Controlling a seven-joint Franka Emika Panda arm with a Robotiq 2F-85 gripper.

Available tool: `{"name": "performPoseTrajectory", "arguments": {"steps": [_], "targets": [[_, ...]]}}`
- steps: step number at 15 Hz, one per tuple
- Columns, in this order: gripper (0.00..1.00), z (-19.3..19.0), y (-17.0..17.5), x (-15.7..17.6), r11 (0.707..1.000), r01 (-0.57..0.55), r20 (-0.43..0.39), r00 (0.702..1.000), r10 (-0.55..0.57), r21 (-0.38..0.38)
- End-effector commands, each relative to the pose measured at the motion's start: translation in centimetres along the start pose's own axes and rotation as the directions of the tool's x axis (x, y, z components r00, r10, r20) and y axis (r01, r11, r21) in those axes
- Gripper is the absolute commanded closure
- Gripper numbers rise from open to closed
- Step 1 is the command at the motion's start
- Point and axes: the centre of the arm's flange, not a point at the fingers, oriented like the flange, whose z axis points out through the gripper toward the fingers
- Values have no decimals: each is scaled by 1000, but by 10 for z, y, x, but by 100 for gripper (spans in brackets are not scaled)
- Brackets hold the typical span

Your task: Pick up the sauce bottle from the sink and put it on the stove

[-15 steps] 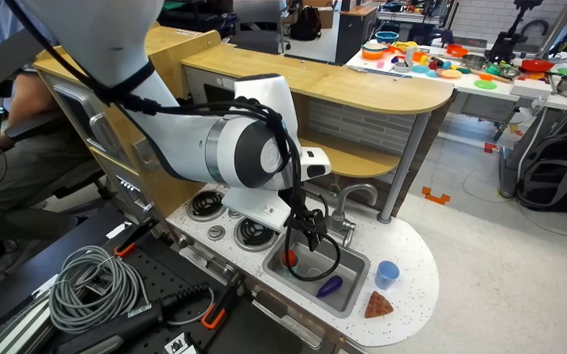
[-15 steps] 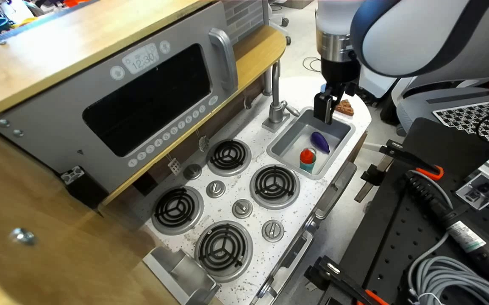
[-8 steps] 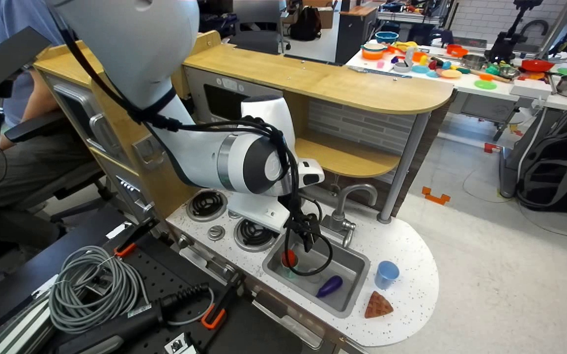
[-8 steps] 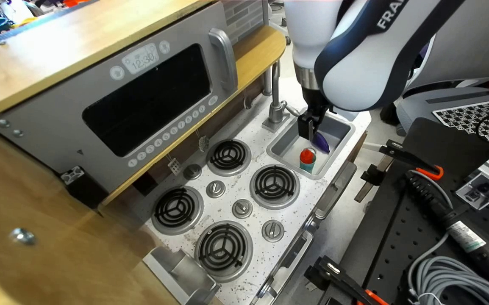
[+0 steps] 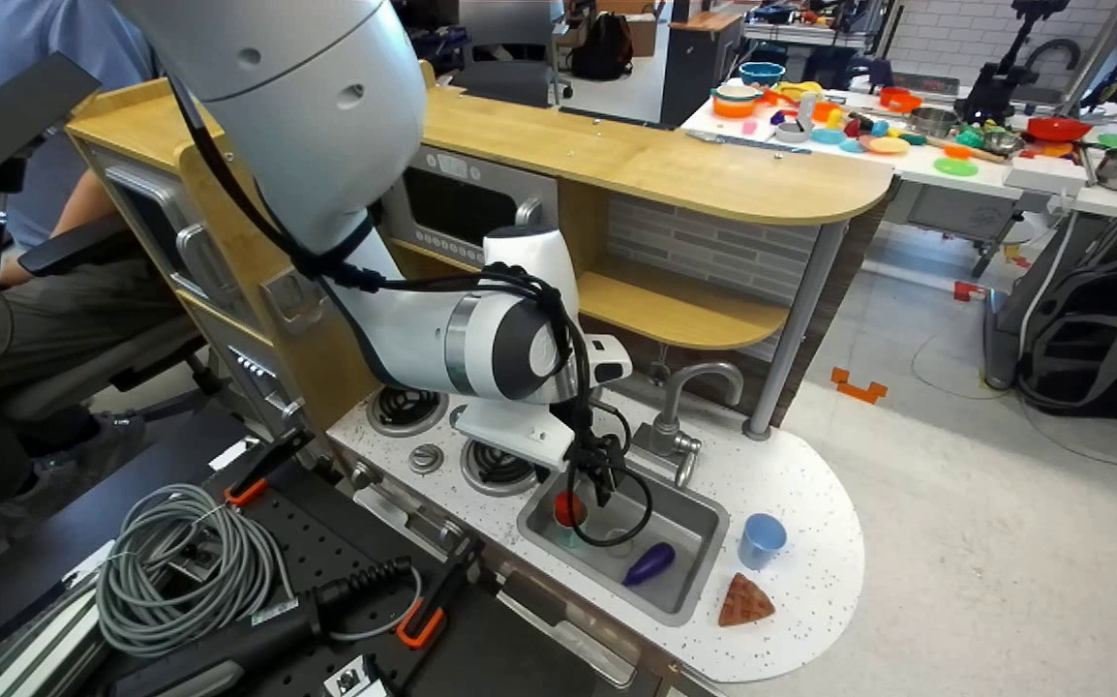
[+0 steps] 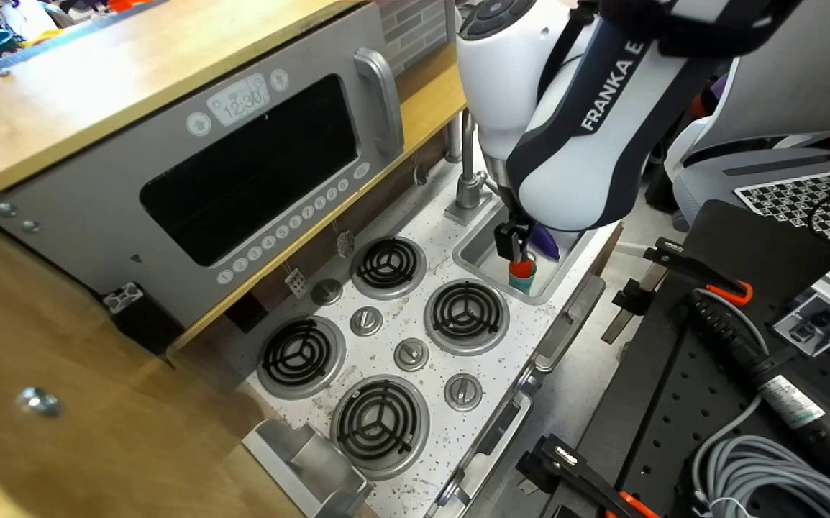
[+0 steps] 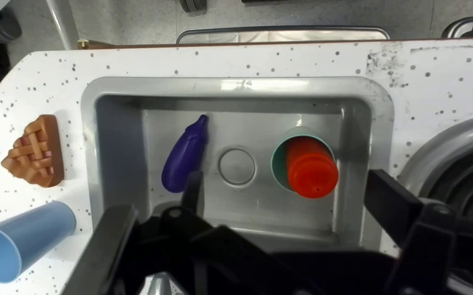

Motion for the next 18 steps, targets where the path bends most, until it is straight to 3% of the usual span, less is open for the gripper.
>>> {"name": "performPoseTrajectory", "arguments": {"steps": [1,18], "targets": [[0,16,-5,12,1000,17,-8,1000,-17,-4],[1,39,-17,20,1000,28,11,1000,-28,-8]]}}
